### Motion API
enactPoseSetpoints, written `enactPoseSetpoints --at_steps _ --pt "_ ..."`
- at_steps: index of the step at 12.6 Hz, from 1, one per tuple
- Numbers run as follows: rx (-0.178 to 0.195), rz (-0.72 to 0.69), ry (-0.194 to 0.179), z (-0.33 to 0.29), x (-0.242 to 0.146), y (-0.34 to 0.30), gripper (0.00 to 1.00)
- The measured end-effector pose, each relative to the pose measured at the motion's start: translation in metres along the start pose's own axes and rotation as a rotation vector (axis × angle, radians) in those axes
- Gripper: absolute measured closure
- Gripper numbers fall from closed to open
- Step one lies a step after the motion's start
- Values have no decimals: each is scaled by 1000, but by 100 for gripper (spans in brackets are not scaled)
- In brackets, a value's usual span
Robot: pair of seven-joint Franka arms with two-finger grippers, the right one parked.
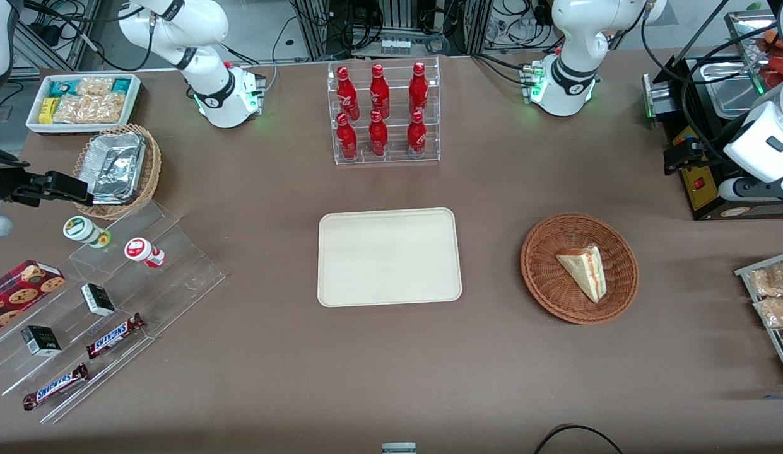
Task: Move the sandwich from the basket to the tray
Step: 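Move the left gripper over the wicker basket above the wrapped sandwich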
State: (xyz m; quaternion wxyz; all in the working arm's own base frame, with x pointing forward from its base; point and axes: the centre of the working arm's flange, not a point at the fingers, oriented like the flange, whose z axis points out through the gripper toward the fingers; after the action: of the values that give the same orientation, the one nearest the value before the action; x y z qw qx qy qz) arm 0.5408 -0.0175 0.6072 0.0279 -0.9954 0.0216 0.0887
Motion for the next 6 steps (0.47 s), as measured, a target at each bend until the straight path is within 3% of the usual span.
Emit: enactPoseSetpoints --at_steps 6 --pt "-1 4 -8 15 9 2 0"
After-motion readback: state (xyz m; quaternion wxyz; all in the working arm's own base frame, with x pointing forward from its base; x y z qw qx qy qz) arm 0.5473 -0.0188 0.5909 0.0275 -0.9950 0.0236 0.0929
